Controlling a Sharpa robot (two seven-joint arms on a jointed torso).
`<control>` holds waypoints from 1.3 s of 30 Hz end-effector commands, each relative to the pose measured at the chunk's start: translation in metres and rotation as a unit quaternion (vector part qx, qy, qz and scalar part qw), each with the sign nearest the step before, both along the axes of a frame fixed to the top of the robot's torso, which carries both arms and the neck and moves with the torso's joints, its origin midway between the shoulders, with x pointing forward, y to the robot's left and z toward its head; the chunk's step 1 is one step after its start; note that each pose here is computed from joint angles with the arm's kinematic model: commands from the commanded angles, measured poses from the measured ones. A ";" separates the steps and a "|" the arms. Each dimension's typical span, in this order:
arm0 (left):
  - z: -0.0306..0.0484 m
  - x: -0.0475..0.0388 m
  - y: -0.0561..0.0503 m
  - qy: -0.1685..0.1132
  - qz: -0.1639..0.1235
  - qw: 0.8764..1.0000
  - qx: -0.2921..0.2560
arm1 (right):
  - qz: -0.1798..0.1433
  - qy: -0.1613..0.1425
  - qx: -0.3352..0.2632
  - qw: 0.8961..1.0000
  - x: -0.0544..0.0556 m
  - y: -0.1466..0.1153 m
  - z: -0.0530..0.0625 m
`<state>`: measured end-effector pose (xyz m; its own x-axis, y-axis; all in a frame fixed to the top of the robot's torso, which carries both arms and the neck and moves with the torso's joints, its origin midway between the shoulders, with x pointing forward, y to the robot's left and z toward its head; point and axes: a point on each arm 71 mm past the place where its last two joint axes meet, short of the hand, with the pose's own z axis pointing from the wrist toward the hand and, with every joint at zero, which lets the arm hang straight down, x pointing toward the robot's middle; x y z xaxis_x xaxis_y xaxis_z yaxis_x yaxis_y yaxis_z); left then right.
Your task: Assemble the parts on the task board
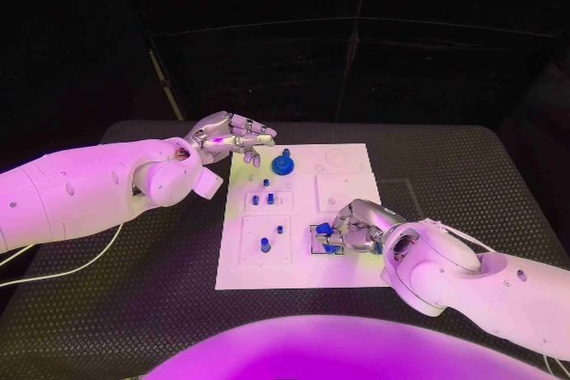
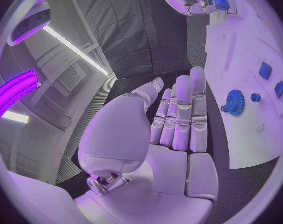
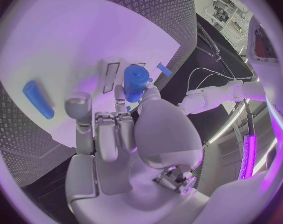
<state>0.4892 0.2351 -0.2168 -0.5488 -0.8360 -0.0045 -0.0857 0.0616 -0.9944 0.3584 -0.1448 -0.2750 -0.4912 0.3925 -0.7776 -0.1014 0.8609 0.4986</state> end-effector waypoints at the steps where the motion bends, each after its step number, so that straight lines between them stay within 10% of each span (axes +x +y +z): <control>1: 0.0012 -0.0003 -0.002 0.001 -0.006 1.000 -0.006 | 0.000 -0.002 0.003 1.000 0.001 0.002 0.001; 39: 0.0007 -0.0006 0.000 0.005 -0.007 1.000 -0.004 | 0.012 -0.024 0.012 1.000 -0.003 0.003 0.008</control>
<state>0.4887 0.2363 -0.2172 -0.5520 -0.8339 -0.0020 -0.0919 0.0632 -0.9938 0.3563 -0.1433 -0.2693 -0.4643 0.4166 -0.7816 -0.1169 0.8459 0.5203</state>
